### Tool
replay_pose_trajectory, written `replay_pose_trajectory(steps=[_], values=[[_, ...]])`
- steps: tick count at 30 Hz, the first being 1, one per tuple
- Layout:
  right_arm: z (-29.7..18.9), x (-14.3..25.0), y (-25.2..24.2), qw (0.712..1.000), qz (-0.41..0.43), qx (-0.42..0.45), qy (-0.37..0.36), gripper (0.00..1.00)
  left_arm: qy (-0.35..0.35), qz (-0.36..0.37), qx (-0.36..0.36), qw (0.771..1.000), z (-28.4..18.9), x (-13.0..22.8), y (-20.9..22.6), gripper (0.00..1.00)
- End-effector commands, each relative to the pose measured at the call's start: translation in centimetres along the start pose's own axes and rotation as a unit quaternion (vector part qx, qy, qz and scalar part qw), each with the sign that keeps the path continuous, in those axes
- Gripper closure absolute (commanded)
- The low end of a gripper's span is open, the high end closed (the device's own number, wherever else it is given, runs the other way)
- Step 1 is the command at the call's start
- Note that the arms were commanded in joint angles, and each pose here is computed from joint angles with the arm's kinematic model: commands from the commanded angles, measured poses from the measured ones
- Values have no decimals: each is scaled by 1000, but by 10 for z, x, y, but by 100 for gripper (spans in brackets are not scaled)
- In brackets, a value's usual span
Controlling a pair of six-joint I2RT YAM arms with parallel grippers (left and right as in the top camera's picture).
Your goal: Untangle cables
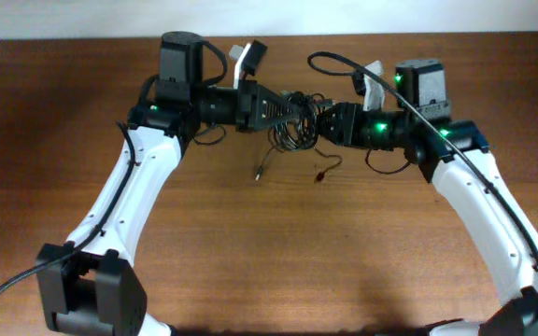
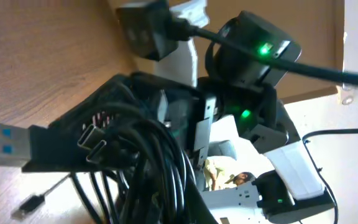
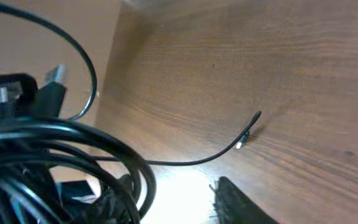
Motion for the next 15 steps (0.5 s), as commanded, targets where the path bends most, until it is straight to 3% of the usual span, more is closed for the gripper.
replay_pose_trajectory(steps=[1,3,6,8,10,15], values=[[9,-4,-13,999,14,30,-2,79,-2,31,23,999,-4,-8,-20,100],[8,-4,-18,999,18,49,-8,96,-22,30,10,999,-15,-15,-16,100],[-5,4,-34,989,43,139,-17,96,-87,84,-62,991,-40,-30,4,100],[-12,8,-34,985,46,162,-22,96,-110,73,-135,982,-48,-30,25,100],[-21,8,-30,983,41,174,-33,96,-110,17,-282,953,-60,-12,65,100],[-27,21,-32,980,55,190,-8,96,-45,-79,-469,878,-89,36,103,100]])
Point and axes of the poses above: each gripper's point midway between its finger pads, its own z axis out along the fingers, its own y axis along the line the jaws close on, x = y × z, the point moved 6 cm from there along -z, back along the fingers, and after that the axes turned 1 degree about z, right-handed, at the moved point
